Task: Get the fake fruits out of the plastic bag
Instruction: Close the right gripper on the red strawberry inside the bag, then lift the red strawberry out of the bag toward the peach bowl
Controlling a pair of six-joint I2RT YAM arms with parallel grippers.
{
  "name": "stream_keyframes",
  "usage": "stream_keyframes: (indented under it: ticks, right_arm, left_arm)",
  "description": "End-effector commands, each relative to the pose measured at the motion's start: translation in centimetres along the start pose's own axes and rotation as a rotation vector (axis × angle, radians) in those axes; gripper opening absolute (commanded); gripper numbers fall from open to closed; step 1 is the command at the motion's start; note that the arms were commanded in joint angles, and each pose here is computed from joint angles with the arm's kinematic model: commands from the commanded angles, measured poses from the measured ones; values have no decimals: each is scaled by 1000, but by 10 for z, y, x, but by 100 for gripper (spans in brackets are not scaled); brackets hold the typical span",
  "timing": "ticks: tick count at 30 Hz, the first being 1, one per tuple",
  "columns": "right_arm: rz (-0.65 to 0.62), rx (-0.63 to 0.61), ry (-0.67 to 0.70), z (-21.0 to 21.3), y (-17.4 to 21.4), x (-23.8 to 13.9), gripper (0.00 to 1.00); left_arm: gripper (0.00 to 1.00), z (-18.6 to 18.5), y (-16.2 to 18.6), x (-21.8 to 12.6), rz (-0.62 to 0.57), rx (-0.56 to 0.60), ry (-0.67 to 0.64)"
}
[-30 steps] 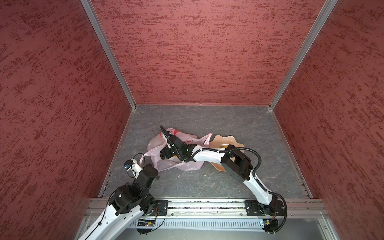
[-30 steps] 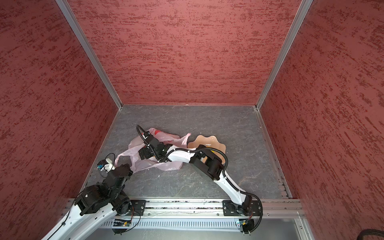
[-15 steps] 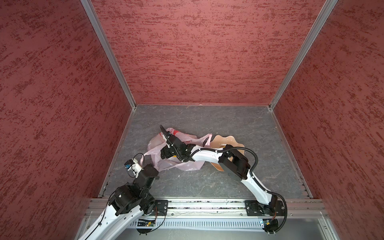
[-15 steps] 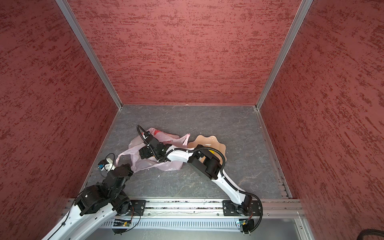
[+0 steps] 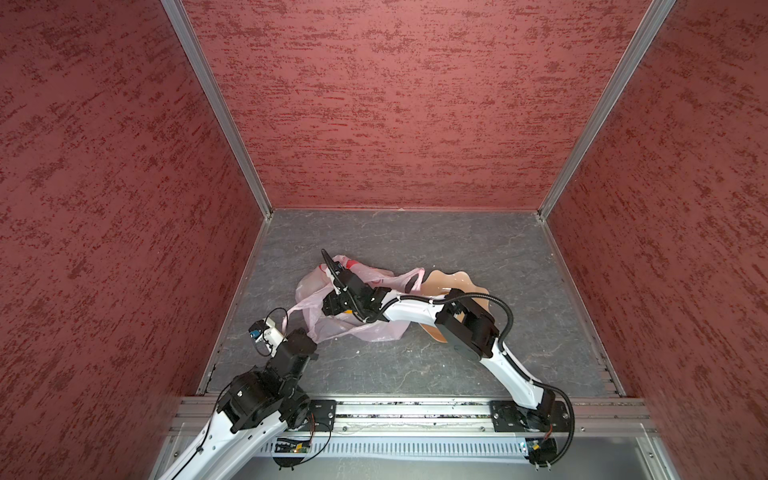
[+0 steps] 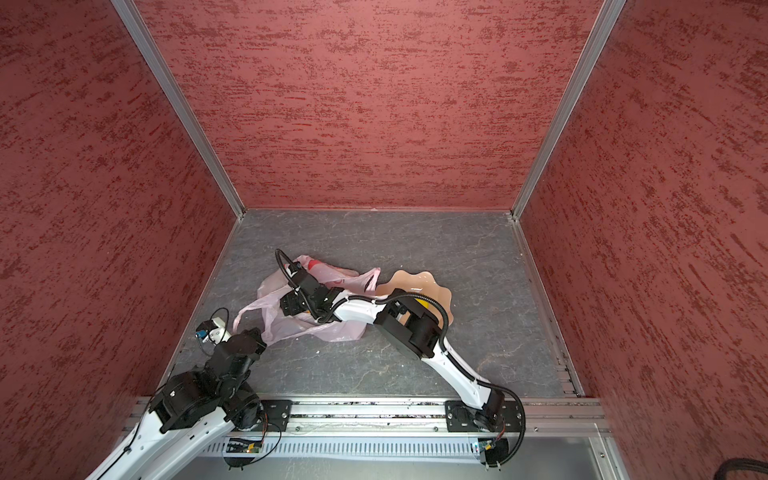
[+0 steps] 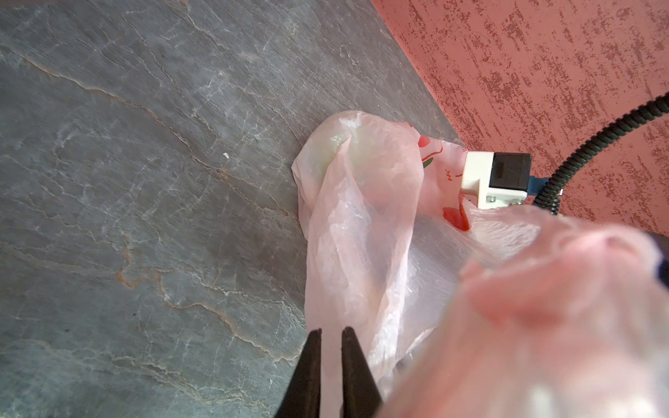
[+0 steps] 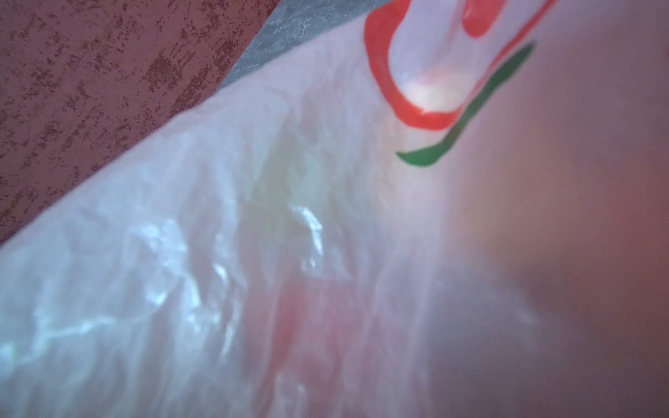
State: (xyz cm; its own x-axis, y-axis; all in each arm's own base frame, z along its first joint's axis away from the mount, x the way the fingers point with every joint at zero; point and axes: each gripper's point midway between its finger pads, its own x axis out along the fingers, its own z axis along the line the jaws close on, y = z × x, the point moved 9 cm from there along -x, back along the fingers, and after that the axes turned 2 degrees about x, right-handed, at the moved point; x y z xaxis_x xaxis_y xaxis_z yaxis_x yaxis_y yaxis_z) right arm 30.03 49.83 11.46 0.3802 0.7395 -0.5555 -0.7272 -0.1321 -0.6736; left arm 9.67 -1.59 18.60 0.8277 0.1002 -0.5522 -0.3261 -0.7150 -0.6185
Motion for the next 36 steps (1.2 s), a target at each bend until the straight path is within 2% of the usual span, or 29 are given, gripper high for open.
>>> stream_keyframes:
  ticks: [1,21,36]
  right_arm:
    - [-28,0,-26,3,-8,-4,71]
    - [-39,-29,-100,21,-18,-65,62]
    - [-41,-88,-148,40,-15,-145,60]
  left_arm:
    - [15,2,-1,-1,-7,-1,-2]
    - [16,-7,-11,-7,-41,-9,35]
    - [16,-19,-8,-2,-28,-1,57]
